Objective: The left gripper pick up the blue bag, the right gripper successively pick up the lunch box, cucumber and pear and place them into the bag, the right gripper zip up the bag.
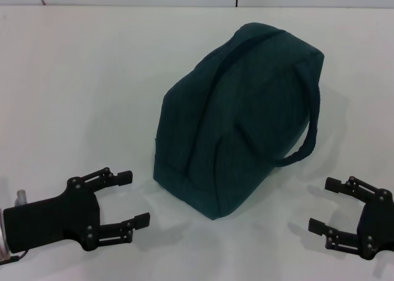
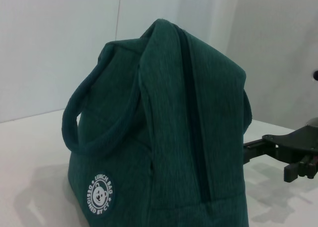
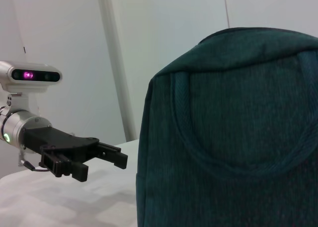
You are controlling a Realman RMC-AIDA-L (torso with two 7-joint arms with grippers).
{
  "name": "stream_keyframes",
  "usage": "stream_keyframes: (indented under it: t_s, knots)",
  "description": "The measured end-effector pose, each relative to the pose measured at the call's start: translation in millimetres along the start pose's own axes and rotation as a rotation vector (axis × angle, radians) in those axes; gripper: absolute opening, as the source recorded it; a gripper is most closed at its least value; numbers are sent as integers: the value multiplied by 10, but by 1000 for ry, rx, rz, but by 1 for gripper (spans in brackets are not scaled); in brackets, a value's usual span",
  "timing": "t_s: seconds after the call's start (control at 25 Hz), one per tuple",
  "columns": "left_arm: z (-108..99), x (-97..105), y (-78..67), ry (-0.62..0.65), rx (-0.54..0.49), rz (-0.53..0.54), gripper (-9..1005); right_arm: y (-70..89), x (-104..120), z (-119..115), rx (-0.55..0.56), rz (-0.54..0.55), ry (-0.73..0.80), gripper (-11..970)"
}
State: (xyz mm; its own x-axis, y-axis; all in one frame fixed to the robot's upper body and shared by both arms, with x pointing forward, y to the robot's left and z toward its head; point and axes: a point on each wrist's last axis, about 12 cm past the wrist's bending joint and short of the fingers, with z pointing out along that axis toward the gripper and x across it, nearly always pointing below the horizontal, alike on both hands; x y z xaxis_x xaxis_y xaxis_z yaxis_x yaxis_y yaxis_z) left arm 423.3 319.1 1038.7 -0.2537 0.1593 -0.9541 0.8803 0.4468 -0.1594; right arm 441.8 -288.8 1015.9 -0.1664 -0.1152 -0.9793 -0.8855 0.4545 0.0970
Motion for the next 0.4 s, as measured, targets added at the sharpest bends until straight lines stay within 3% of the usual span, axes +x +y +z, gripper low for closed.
stream_keyframes:
  t_s: [0.4]
  knots:
    - [2, -10, -3, -7, 3, 5, 860, 6, -7, 0, -5, 0, -7, 855]
